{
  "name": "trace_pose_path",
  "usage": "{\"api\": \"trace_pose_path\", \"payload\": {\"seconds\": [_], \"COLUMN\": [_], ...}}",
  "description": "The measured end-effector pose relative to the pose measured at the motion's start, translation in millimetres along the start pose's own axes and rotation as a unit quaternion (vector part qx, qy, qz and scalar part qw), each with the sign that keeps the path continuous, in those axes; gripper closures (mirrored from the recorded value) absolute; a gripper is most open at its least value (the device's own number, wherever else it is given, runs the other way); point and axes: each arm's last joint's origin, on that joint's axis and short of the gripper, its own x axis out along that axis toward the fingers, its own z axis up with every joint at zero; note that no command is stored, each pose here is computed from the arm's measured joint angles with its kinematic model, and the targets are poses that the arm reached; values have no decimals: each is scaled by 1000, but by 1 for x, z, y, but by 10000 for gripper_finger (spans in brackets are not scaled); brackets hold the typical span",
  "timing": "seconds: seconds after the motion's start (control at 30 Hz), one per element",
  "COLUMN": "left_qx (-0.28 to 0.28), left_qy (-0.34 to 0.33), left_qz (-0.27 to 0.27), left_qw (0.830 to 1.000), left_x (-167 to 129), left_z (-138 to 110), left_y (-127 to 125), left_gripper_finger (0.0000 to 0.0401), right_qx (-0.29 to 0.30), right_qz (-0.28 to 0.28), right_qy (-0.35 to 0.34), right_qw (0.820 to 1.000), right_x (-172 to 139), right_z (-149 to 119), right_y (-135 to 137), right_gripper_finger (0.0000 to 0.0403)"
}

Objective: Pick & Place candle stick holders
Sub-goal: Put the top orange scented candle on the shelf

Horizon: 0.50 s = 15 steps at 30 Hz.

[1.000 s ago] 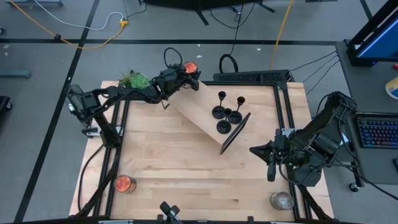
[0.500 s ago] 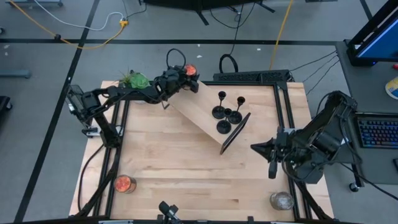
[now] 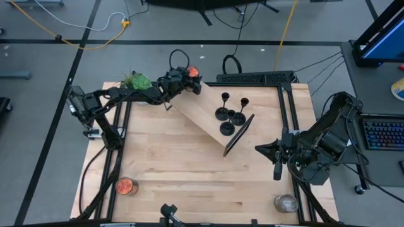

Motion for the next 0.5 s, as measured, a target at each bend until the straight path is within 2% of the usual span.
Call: {"api": "trace_pose_path", "payload": {"seconds": [0.07,0.3,0.5], "left_qx": [-6,-8,-14], "left_qy": [-1,-1,0], "left_qz": [1,4,-1], "left_qw": [1000,1000,1000], "left_x": [0,0,-1], "left_z": [0,1,0], "left_y": [0,0,-1], "left_gripper_finger": [15,41,14], "right_qx": [0,1,2], "right_qz": [0,2,2], "right_qy": [0,1,1], "right_qw": [1000,1000,1000], "right_x": [0,0,0], "right_z": [0,0,0], "right_y": [0,0,0], "right_gripper_finger": [402,402,402]}}
